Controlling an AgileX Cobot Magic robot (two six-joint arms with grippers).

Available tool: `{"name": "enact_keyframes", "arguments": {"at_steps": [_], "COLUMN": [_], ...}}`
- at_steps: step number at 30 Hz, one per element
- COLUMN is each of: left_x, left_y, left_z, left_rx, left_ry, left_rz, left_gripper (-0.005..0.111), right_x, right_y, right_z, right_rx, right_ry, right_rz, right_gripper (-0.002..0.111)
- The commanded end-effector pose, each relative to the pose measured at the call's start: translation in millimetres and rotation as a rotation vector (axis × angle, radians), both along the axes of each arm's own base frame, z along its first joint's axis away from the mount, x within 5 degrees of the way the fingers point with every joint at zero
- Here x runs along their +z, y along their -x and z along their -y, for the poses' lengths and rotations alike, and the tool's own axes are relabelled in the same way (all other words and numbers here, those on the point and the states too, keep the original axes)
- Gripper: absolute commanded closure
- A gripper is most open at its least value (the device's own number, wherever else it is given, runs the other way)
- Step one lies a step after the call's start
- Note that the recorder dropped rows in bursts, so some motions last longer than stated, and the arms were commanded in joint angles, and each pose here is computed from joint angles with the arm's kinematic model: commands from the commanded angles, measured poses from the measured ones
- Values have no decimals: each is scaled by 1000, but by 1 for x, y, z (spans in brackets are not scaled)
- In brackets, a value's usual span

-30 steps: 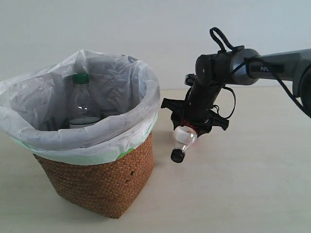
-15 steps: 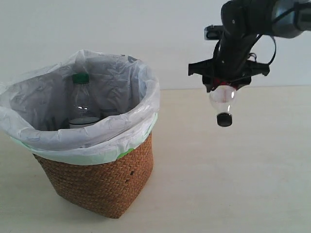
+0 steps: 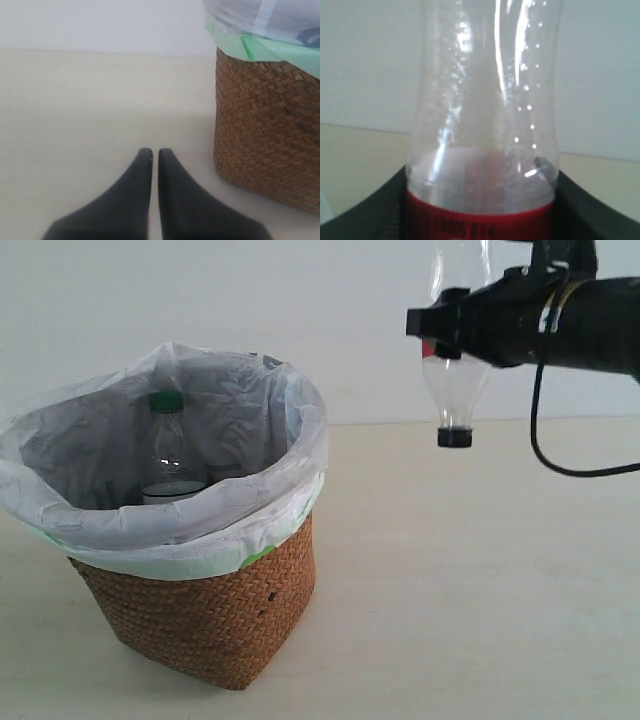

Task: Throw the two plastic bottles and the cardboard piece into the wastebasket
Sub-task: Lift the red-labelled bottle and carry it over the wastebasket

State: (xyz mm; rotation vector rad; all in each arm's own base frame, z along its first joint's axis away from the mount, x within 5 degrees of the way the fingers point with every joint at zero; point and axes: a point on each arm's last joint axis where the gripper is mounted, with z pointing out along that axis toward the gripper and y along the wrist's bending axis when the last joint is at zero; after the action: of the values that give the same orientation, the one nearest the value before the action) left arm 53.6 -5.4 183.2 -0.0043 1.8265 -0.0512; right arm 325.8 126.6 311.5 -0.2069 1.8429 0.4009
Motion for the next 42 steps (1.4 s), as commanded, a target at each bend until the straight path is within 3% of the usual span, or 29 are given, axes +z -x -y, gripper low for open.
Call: {"name": "enact_keyframes", "arguments": {"at_steps": [1,5,10,13,20,25,30,38,42], "left_x": [-1,-1,-1,-1,-1,-1,-1,-1,-1], "left_y": [0,0,0,0,0,0,0,0,0], "left_z": [0,0,0,0,0,0,0,0,0], "left_rx": [2,2,2,2,2,2,2,2,2], "left_ry": [-7,-7,-7,-7,-7,-7,-7,-7,-7], "left_rz": [-2,-2,-2,-2,-2,-2,-2,-2,-2], "left_gripper": [103,103,103,103,103,103,103,103,103], "right_x": [41,55,44,45,76,96,80,47,43], "right_y": [24,37,35,40,89,95,74,37,36], "right_z": [9,16,18,2,-79,-86,-55,59,80], "right_rx": [16,2,-19,25,354,375,199,-289,-371], "right_ry": [13,33,79,10,-273,-304,-121,123,241], "right_rz": [148,161,75,75,208,223,65,-261,-290], "right_gripper": [108,108,108,108,108,108,108,108,108]}}
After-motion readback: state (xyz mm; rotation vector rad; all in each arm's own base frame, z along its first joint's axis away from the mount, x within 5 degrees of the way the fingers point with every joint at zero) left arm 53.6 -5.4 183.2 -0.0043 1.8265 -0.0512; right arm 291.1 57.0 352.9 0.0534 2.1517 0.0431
